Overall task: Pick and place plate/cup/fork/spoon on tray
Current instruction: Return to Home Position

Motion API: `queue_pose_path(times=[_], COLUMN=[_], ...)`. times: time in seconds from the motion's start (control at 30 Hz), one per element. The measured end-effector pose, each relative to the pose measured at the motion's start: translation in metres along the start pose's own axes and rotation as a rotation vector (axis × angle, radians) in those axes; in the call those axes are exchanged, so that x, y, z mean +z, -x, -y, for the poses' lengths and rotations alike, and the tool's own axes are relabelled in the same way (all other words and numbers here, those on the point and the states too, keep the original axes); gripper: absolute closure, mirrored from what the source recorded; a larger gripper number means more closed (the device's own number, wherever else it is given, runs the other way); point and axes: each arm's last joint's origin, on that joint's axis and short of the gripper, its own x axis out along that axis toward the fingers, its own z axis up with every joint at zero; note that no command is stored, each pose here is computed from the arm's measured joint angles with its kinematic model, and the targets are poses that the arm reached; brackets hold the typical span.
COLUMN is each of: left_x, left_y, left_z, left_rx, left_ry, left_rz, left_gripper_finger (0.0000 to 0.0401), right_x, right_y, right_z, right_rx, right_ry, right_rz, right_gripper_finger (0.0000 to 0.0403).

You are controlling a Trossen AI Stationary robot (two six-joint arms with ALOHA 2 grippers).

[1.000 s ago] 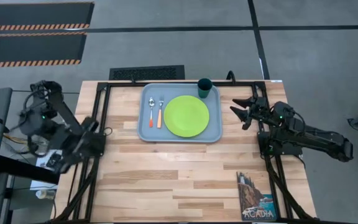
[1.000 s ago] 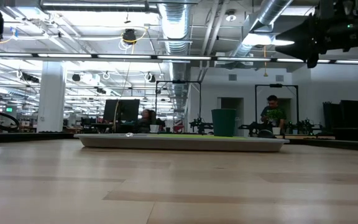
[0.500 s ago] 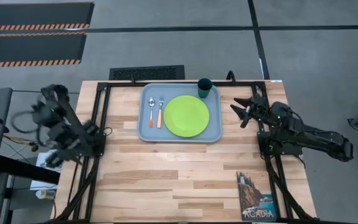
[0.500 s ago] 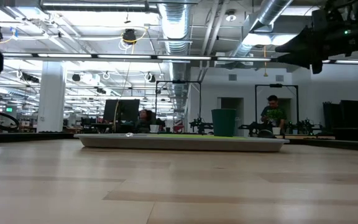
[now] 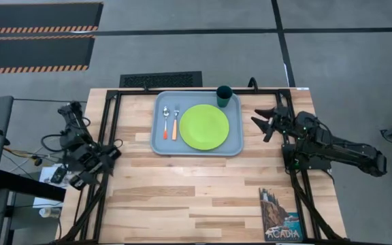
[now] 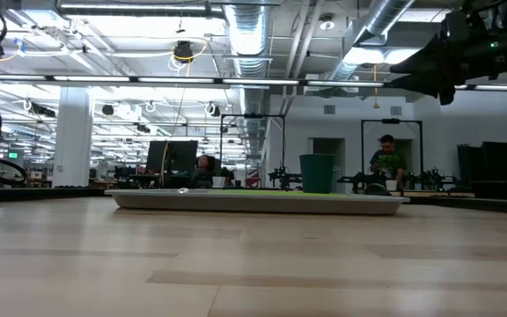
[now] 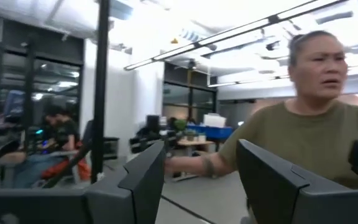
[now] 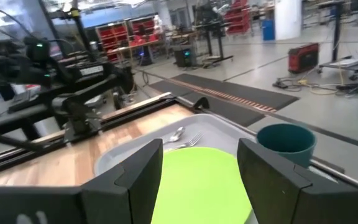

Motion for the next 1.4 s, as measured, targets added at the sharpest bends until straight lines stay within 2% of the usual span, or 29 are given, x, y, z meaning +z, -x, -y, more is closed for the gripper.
queue_pose_path(times=[0.2,0.33,0.63,0.8,0.9,1.1,1.3,1.4], left_x=[-0.027,-0.037,-0.039,-0.042,-0.042,-0.041,-0.042,-0.043], left_y=[0.003,0.004,0.004,0.006,0.007,0.009,0.013,0.015], left_z=[-0.001,-0.005,-0.022,-0.034,-0.039,-0.047,-0.057,-0.061], left_rx=[0.045,0.129,0.304,0.411,0.442,0.493,0.637,0.656], left_ry=[0.006,0.030,-0.104,-0.102,-0.104,-0.098,-0.150,-0.151], left_rz=[-0.024,-0.074,-0.087,-0.112,-0.114,-0.104,-0.120,-0.130], left_gripper_finger=[0.0213,0.0213,0.0213,0.0213,0.0213,0.0213,0.0213,0.0213], right_x=[-0.002,-0.002,-0.002,-0.001,-0.007,-0.011,-0.027,-0.035], right_y=[0.000,0.000,-0.006,-0.014,-0.019,-0.015,-0.011,-0.010], right_z=[0.000,0.000,-0.001,-0.002,0.000,0.015,0.031,0.038], right_rx=[0.020,0.021,0.022,0.027,0.033,0.019,-0.039,-0.056], right_ry=[0.001,0.001,0.037,0.106,0.134,0.089,0.049,0.024], right_rz=[-0.020,-0.020,-0.025,-0.004,0.077,0.231,0.211,0.170], right_gripper_finger=[0.0170,0.0170,0.0170,0.0170,0.0170,0.0170,0.0170,0.0170])
